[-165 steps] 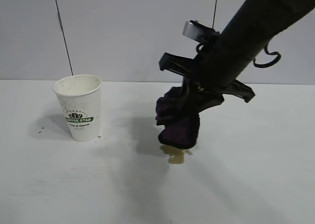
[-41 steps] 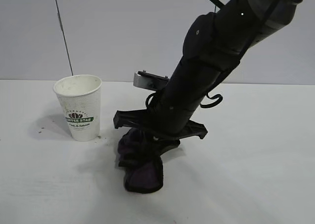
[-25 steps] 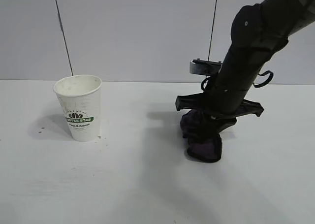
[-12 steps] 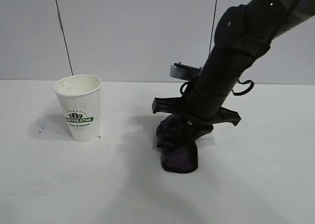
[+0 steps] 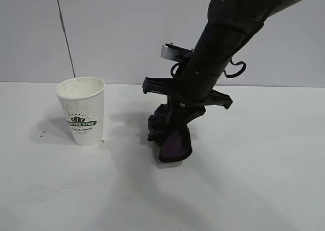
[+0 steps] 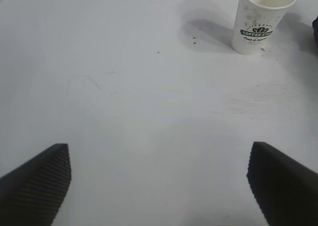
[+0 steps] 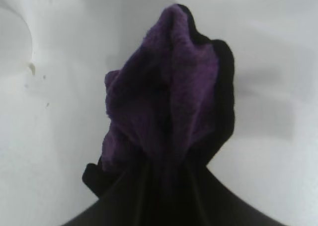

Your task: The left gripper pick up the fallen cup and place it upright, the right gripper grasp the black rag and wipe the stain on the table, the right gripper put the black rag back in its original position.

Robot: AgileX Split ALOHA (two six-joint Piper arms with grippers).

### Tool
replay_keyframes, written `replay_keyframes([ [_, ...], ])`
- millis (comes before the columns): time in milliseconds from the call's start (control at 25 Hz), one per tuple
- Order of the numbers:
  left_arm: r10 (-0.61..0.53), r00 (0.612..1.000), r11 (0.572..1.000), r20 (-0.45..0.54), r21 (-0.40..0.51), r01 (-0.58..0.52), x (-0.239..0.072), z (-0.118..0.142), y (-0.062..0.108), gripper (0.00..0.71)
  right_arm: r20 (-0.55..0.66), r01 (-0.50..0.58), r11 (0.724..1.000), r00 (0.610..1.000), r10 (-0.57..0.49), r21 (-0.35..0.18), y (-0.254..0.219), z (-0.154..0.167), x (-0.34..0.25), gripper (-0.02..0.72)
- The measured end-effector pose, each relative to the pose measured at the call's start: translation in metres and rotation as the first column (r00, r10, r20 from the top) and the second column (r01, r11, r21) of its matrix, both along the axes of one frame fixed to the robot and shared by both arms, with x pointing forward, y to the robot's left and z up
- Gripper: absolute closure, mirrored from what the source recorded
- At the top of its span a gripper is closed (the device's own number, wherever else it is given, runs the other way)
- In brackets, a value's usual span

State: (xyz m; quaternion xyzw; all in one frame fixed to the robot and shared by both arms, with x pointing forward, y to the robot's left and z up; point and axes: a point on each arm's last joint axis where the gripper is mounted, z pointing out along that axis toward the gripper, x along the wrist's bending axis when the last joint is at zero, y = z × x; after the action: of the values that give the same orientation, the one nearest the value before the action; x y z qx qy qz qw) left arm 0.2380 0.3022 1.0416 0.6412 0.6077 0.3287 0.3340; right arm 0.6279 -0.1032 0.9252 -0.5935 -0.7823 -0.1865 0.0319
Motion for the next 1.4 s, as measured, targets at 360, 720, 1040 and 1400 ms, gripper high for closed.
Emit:
replay_keyframes([
  [360, 0.000, 1.000, 1.000, 0.000, 0.000, 0.000, 0.000, 0.000, 0.000, 0.015, -0.059, -0.044, 0.998, 0.997, 0.041, -0.049, -0.004, -0.002, -0.006, 0.218],
  [720, 0.000, 1.000, 1.000, 0.000, 0.000, 0.000, 0.000, 0.000, 0.000, 0.015, -0.011, 0.056, 0.983, 0.998, -0.059, -0.176, -0.057, 0.034, 0.009, 0.216],
  [1040, 0.000, 1.000, 1.000, 0.000, 0.000, 0.000, 0.000, 0.000, 0.000, 0.015, 0.153, 0.300, 0.897, 0.953, -0.263, -0.325, -0.164, 0.109, 0.006, 0.213],
  [1400, 0.000, 1.000, 1.000, 0.000, 0.000, 0.000, 0.000, 0.000, 0.000, 0.015, 0.349, 0.605, 0.704, 0.794, -0.498, -0.373, -0.280, 0.211, -0.067, 0.213],
])
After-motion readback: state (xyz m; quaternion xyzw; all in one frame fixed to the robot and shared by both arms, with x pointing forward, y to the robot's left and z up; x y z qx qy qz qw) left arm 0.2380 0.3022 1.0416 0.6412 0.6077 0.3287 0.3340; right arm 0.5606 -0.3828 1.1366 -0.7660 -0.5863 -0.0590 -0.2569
